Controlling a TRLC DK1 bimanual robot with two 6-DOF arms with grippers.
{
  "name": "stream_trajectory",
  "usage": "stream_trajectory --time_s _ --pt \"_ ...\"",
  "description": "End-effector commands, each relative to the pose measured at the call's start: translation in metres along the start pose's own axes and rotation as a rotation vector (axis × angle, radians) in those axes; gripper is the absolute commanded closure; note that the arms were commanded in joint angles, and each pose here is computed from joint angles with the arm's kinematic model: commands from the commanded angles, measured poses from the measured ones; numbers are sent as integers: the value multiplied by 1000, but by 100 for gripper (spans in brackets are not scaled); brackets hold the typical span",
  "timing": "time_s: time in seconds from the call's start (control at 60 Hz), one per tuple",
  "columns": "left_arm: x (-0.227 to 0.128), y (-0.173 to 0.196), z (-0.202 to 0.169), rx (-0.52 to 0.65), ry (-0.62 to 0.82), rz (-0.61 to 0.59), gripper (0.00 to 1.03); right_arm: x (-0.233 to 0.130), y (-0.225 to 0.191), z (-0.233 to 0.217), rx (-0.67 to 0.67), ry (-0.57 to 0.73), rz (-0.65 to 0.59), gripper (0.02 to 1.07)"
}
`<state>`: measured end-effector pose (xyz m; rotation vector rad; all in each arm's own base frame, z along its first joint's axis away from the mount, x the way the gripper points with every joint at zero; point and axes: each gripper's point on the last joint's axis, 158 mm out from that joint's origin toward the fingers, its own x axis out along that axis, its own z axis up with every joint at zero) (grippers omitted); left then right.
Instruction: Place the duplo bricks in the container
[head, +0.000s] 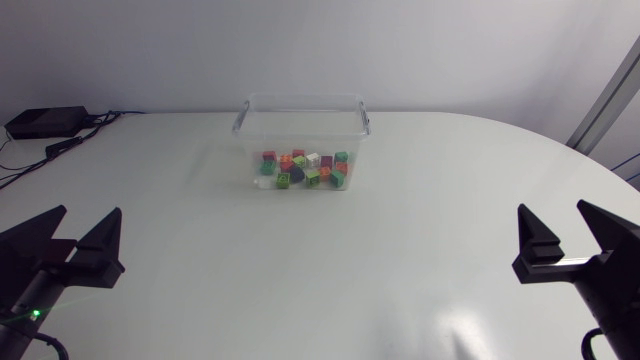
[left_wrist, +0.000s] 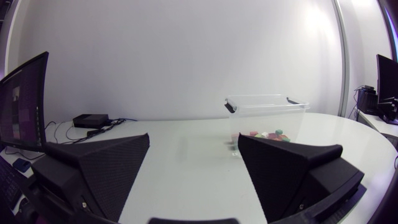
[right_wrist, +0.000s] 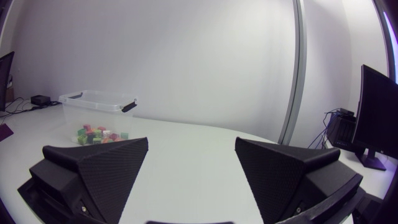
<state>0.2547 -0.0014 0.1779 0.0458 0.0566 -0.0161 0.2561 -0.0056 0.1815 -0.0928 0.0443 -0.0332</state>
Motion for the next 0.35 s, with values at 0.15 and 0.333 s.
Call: stream_trajectory --time_s 0.15,0.333 --pt "1 -3 -28 -46 4 -2 4 0 7 -32 92 13 26 6" --pt "1 -3 -28 -46 4 -2 4 0 7 -32 92 13 26 6"
